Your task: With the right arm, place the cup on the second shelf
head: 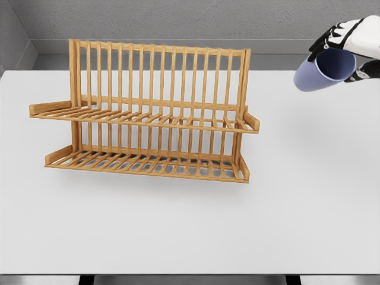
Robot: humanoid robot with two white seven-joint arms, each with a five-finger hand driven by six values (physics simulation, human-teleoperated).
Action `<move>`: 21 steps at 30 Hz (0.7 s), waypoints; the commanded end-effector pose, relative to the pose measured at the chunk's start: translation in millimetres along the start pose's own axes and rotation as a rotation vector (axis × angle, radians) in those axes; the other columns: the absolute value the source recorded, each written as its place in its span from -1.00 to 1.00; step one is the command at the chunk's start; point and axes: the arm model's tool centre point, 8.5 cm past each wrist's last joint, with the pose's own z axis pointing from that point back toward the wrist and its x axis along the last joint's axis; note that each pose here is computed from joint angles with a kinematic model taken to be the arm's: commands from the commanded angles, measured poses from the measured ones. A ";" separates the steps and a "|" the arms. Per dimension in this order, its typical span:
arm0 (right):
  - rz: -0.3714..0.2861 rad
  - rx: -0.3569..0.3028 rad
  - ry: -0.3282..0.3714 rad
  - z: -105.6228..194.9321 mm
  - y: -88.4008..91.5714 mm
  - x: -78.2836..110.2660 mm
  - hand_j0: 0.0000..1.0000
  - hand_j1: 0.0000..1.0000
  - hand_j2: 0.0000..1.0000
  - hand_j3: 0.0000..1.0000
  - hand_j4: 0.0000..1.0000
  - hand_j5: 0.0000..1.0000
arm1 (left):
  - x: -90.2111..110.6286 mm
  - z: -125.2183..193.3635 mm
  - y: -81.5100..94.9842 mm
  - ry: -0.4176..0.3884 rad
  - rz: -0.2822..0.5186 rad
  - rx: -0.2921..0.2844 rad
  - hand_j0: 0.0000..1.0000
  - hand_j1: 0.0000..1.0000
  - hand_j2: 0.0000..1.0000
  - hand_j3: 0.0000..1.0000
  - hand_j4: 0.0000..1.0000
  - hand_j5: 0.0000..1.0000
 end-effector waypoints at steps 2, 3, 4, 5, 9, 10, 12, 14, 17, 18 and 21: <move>0.029 -0.010 -0.042 -5.2 -7.5 15.2 0.18 0.18 0.18 0.18 0.18 0.18 | 0.1 0.0 0.0 -0.001 0.000 0.000 1.00 1.00 1.00 1.00 1.00 1.00; 0.037 -0.011 -0.054 -6.8 -8.7 19.2 0.18 0.18 0.18 0.18 0.18 0.18 | -0.8 0.0 -0.4 0.000 0.000 -0.001 1.00 1.00 1.00 1.00 1.00 1.00; 0.043 -0.012 -0.061 -7.6 -9.7 21.7 0.18 0.18 0.18 0.18 0.18 0.18 | -0.9 0.0 -0.4 0.002 0.001 -0.001 1.00 1.00 1.00 1.00 1.00 1.00; 0.051 -0.010 -0.072 -8.7 -10.3 25.9 0.18 0.18 0.18 0.18 0.18 0.18 | -0.8 0.0 -0.4 0.001 0.000 -0.001 1.00 1.00 1.00 1.00 1.00 1.00; 0.064 -0.015 -0.094 -12.2 -12.3 33.6 0.18 0.18 0.18 0.18 0.18 0.18 | 0.0 0.0 0.0 0.000 0.002 0.000 1.00 1.00 1.00 1.00 1.00 1.00; 0.072 -0.017 -0.103 -13.0 -14.0 36.7 0.18 0.18 0.18 0.18 0.18 0.18 | -0.9 0.0 -0.4 0.001 0.002 -0.001 1.00 1.00 1.00 1.00 1.00 1.00; 0.079 -0.022 -0.116 -14.9 -15.6 41.1 0.18 0.18 0.18 0.18 0.18 0.18 | 0.1 0.0 0.0 -0.001 0.000 0.000 1.00 1.00 1.00 1.00 1.00 1.00; 0.088 -0.026 -0.126 -16.1 -17.4 44.8 0.18 0.18 0.18 0.18 0.18 0.18 | -0.9 0.0 -0.4 0.002 0.001 -0.001 1.00 1.00 1.00 1.00 1.00 1.00; 0.106 -0.025 -0.158 -20.5 -18.5 56.0 0.18 0.18 0.18 0.18 0.18 0.18 | -0.9 0.0 -0.4 0.001 0.002 -0.001 1.00 1.00 1.00 1.00 1.00 1.00; 0.106 -0.024 -0.160 -21.3 -18.2 56.4 0.18 0.18 0.18 0.18 0.18 0.18 | 0.1 0.0 0.0 -0.001 0.000 0.000 1.00 1.00 1.00 1.00 1.00 1.00; 0.097 -0.023 -0.172 -25.3 -14.9 58.4 0.18 0.18 0.18 0.18 0.18 0.18 | -0.8 0.0 -0.4 0.000 0.002 -0.001 1.00 1.00 1.00 1.00 1.00 1.00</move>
